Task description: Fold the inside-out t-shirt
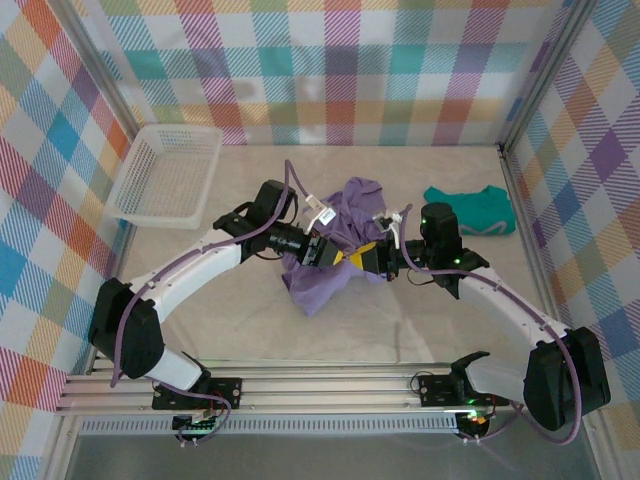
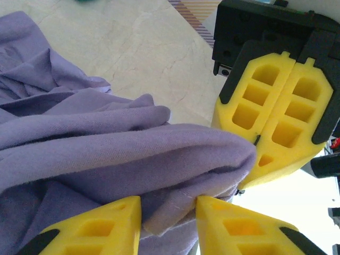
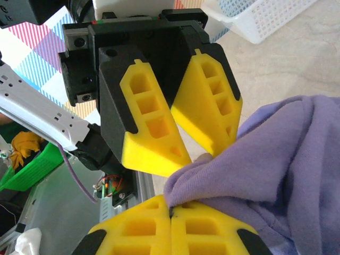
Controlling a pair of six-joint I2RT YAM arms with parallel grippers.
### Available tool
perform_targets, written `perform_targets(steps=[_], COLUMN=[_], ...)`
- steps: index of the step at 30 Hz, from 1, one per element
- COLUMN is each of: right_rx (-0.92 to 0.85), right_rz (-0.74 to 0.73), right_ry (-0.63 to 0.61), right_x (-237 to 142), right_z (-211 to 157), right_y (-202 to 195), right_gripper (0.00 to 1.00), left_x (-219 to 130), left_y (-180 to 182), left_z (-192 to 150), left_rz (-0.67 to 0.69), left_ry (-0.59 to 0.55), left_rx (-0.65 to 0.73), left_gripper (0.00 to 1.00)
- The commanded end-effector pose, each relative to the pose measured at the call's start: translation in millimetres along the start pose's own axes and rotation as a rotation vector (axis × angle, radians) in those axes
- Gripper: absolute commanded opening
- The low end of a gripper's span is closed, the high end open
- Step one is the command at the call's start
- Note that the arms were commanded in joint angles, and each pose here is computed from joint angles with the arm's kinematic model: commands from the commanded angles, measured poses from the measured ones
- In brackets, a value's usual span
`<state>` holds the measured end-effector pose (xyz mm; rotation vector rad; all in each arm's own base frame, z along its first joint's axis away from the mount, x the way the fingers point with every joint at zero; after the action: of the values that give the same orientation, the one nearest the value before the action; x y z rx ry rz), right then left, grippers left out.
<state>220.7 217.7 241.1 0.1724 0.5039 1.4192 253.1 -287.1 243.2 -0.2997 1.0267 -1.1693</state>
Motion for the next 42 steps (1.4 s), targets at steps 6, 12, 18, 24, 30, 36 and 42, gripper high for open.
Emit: perform_targets(steps=[6, 12, 18, 24, 30, 36, 42], right_rx=[-0.061, -0.060, -0.027, -0.029, -0.239, -0.366, -0.375], right_rz=[0.010, -0.014, -0.263, -0.747, -0.623, -0.284, -0.201], right_ry=[-0.013, -0.004, 0.040, 0.184, 0.123, -0.017, -0.033], right_x=[-3, -3, -9, -31, -26, -7, 2], right_z=[12, 10, 8, 4, 10, 16, 15], right_y=[5, 3, -22, -49, -12, 35, 45], right_gripper=[0.00, 0.00, 0.05, 0.27, 0.40, 0.53, 0.47], left_x=[-6, -10, -20, -29, -39, -44, -52], left_y=[-12, -17, -31, -40, -52, -75, -83], left_z=[10, 12, 15, 13, 15, 25, 33], left_rz=[-0.014, -0.021, -0.002, 0.126, 0.260, 0.253, 0.253], left_ry=[-0.015, -0.022, -0.059, -0.058, -0.069, -0.099, -0.137], left_rx=[0.029, 0.029, -0.007, -0.186, -0.293, -0.285, -0.280], left_gripper=[0.18, 0.04, 0.00, 0.00, 0.00, 0.00, 0.00])
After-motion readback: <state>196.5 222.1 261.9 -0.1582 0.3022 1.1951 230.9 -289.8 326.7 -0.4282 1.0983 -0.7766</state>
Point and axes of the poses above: each hand's point on the last joint's axis, 136 mm out from that joint toward the fingers, its own x axis out along the fingers, its own y axis along the line the jaws close on, z = x × y, the point moved 4 cm from there along -x, back along the fingers, and after that the axes turned 11 degrees about -x, right-handed, at the moved point
